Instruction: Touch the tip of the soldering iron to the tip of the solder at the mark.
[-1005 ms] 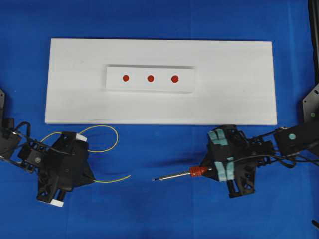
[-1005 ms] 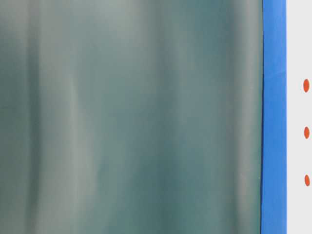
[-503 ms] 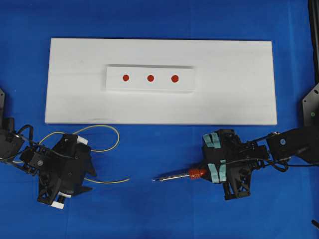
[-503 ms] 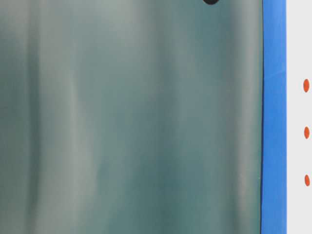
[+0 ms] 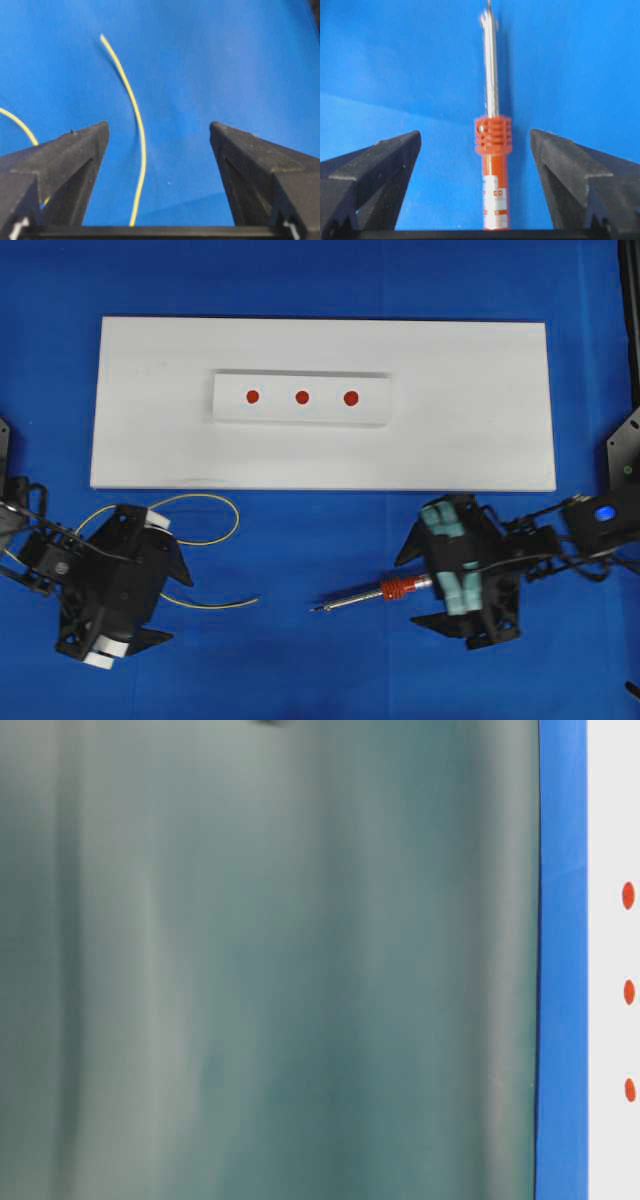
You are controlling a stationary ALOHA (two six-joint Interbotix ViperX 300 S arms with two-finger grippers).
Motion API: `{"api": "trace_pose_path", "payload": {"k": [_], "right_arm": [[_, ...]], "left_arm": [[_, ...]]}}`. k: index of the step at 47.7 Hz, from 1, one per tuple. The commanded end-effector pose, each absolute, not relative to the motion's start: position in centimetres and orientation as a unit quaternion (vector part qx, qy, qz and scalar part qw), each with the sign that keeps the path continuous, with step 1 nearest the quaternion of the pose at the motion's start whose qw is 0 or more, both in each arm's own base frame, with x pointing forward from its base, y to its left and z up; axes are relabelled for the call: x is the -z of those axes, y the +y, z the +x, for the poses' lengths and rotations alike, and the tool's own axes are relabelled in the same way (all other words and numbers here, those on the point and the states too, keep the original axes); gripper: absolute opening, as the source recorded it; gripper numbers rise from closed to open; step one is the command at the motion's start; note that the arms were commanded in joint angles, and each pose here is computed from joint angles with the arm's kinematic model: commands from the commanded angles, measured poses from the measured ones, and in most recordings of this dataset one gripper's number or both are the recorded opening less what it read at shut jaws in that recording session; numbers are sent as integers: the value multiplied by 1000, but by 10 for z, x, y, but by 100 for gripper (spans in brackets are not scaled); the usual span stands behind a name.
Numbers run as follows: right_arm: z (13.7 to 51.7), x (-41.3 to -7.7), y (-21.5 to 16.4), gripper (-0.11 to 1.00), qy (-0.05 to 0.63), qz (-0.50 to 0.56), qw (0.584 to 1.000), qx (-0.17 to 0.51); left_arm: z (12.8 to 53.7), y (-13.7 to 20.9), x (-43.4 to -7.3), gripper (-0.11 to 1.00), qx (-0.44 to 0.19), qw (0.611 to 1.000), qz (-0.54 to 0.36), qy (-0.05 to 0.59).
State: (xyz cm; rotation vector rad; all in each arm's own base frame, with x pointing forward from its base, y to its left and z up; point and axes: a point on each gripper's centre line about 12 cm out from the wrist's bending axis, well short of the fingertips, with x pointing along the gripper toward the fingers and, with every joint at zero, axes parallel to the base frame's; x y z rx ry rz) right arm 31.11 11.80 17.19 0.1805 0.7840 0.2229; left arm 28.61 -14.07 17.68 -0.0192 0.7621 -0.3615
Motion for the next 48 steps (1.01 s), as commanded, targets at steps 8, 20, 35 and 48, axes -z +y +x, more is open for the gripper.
{"api": "trace_pose_path", "payload": {"k": [8,20,35,48], "right_arm": [[297,-256,70,81,306,59,947,-74],[253,-312,9,81,231,27,972,12],[180,-318,-9,80,174,34,983,49],[163,-261,-5,80,143,71,987,35]], "left_arm": [[280,-98,-252,75,138,949,-35,281],[237,-48,-303,75,94,982,-14,164],[177,-22,-292,75,62,993,15,98],[147,-16,-260,75,53,995,13,81]]}}
